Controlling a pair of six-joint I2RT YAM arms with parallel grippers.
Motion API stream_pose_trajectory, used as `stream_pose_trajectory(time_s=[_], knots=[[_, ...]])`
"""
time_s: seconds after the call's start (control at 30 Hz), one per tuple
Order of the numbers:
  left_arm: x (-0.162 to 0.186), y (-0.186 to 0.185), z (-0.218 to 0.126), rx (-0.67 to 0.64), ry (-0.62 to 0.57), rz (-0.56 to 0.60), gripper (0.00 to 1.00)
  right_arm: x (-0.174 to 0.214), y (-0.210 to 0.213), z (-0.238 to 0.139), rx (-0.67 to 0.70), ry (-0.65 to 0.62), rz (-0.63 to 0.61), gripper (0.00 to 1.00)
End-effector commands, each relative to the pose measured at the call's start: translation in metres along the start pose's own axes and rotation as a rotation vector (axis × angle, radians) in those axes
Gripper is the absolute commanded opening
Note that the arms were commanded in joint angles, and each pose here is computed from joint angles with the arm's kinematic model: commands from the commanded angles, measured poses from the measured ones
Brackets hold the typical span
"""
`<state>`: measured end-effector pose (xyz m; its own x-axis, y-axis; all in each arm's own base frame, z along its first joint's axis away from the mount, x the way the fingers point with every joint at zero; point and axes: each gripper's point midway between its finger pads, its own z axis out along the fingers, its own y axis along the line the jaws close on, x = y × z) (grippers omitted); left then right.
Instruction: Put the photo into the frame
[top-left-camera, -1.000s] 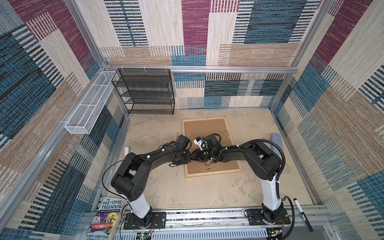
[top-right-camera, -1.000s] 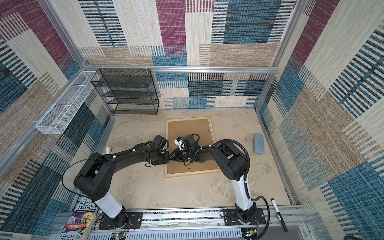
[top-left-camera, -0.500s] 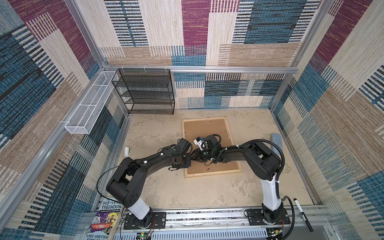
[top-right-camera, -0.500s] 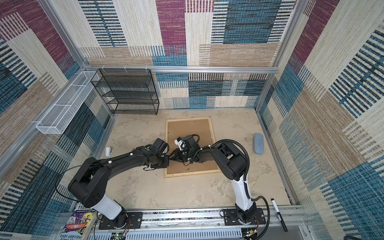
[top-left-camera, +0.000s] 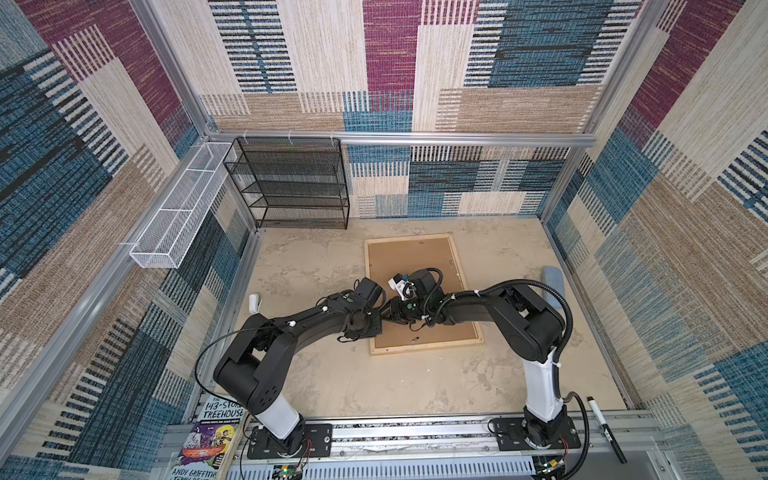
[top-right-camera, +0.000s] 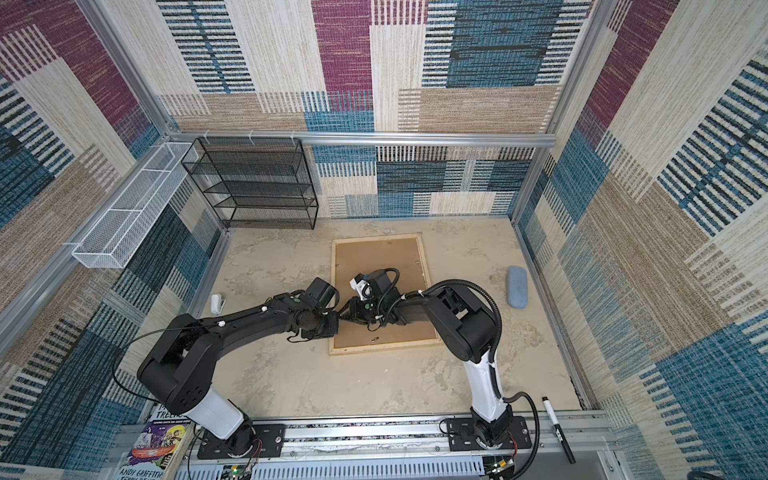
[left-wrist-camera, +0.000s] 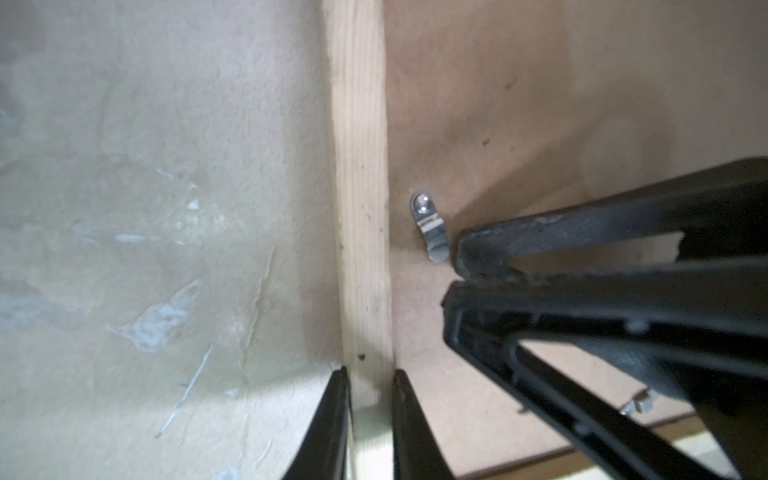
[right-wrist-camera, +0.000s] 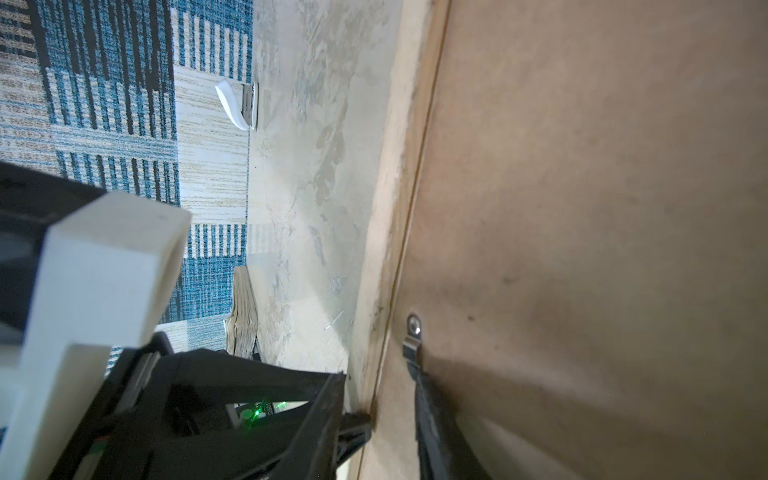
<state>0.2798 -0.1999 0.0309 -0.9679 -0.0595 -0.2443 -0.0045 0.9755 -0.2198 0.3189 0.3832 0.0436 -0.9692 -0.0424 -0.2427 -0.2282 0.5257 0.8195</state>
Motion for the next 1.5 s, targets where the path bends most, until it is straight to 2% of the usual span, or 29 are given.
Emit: stream_pose_trajectory(time_s=[0.0, 0.4, 0.67, 0.9, 1.2, 1.47], knots=[[0.008, 0.003, 0.003, -0.012, 0.032, 0.010, 0.13, 0.002, -0.015, 0.003, 0.053, 0.007, 0.023, 0.32], [0.004, -0.014, -0.001, 0.017, 0.019, 0.055, 0.07, 0.014, -0.007, 0.014, -0.032, 0.049, 0.066, 0.33], [0.004, -0.028, -0.004, 0.037, 0.011, 0.091, 0.05, 0.000, -0.003, 0.022, -0.063, 0.007, 0.126, 0.31], [0.004, -0.025, -0.004, 0.016, -0.002, 0.088, 0.04, -0.010, -0.006, 0.010, -0.009, -0.086, 0.142, 0.31], [0.003, -0.021, 0.002, 0.006, -0.016, 0.073, 0.01, 0.006, -0.014, 0.005, 0.023, -0.082, 0.199, 0.30], [0.004, -0.020, 0.000, 0.004, -0.018, 0.071, 0.00, -0.006, -0.019, 0.006, 0.065, -0.122, 0.211, 0.30]])
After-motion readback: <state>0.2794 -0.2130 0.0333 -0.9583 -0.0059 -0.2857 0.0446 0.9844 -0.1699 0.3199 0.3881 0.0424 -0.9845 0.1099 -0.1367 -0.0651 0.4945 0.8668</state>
